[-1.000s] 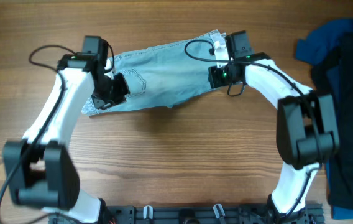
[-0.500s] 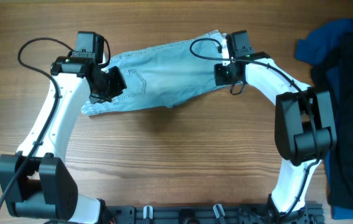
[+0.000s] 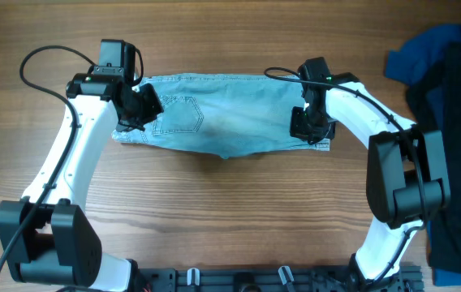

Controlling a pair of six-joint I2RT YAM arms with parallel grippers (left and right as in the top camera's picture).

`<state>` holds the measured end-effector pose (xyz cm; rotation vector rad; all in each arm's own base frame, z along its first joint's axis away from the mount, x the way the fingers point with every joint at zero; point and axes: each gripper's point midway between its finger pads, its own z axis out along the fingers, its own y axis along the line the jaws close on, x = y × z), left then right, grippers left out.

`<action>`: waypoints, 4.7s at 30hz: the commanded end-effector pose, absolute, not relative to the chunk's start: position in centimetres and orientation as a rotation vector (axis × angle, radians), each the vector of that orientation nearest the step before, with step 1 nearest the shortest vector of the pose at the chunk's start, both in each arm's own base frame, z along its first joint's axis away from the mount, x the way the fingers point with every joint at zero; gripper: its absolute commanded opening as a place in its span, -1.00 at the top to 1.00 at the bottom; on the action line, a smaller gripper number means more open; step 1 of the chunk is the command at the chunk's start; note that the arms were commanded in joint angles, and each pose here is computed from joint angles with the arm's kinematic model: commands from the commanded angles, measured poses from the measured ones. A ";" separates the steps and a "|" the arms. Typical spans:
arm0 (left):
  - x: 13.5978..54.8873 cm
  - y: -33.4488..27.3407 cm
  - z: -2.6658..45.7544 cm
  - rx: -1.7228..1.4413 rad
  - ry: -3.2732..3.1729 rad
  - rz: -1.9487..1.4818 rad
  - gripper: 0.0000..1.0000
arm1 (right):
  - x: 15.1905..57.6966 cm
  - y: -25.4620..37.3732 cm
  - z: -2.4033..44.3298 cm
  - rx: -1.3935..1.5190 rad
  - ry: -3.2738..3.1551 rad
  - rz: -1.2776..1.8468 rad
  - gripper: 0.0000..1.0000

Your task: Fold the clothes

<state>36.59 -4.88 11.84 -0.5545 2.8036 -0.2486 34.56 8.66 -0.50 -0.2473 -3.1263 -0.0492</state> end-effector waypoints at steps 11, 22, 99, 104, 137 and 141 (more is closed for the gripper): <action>39.3 -5.1 7.9 -0.564 2.812 -0.239 0.72 | 43.9 14.7 9.0 0.330 -3.451 -0.580 0.91; 44.0 -5.6 4.8 -0.537 2.712 -0.274 0.76 | 47.2 10.4 0.4 0.084 -3.499 -0.133 0.91; 33.3 -12.7 1.2 -0.417 3.166 -0.690 0.92 | 41.4 13.8 7.1 0.278 -3.335 -0.629 0.91; 31.5 -12.5 0.6 -0.447 3.221 -0.688 0.92 | 41.4 13.8 7.1 0.278 -3.334 -0.628 0.91; 33.4 -12.3 -0.2 -0.487 3.214 -0.575 0.92 | 37.5 21.1 11.7 0.658 -2.967 -1.411 0.92; 34.6 -12.8 3.8 -0.438 3.099 -0.634 0.92 | 36.7 22.5 11.0 0.728 -2.972 -1.329 0.91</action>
